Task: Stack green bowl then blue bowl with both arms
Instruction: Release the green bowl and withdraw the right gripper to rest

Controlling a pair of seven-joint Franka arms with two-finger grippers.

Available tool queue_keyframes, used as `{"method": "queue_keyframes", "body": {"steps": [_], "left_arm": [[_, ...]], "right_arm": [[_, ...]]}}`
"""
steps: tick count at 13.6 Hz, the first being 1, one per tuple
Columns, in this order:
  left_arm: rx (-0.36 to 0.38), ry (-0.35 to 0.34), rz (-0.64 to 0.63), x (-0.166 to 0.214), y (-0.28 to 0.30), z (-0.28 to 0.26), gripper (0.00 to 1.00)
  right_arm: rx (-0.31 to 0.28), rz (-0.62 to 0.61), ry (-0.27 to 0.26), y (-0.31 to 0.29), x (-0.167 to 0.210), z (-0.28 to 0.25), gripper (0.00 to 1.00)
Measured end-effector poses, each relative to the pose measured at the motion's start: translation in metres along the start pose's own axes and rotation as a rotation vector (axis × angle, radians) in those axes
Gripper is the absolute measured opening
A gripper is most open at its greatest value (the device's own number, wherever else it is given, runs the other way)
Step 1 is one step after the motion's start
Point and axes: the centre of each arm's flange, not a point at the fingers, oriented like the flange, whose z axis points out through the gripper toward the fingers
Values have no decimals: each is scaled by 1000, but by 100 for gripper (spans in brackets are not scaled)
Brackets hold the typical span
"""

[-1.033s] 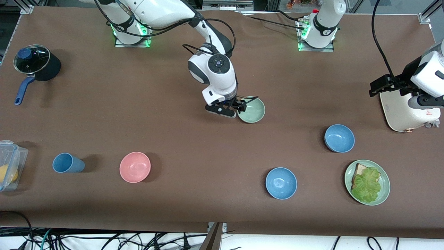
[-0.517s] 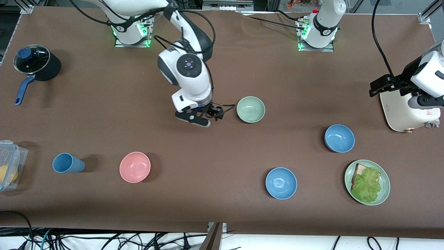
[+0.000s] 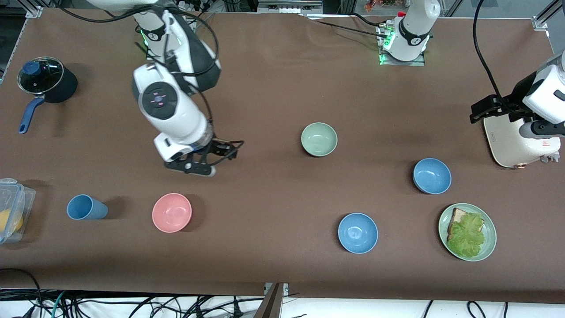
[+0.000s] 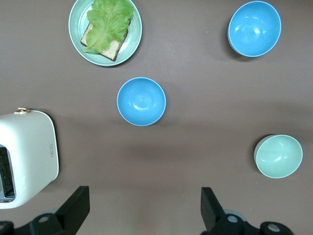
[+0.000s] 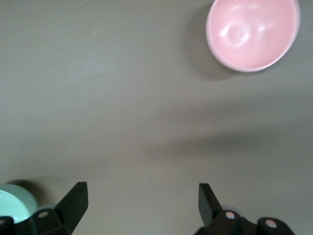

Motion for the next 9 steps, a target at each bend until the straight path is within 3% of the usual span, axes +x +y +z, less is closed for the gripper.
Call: {"method": "queue_keyframes", "body": {"steps": [4,9], "left_arm": [[0,-1,-2,1,-1,1,100],[0,-15,-17,6,-10,8,100]], "right_arm": [[-17,-81,-37,59,25,-5,100],[-40,-108,-38,93,34,-19,100]]}}
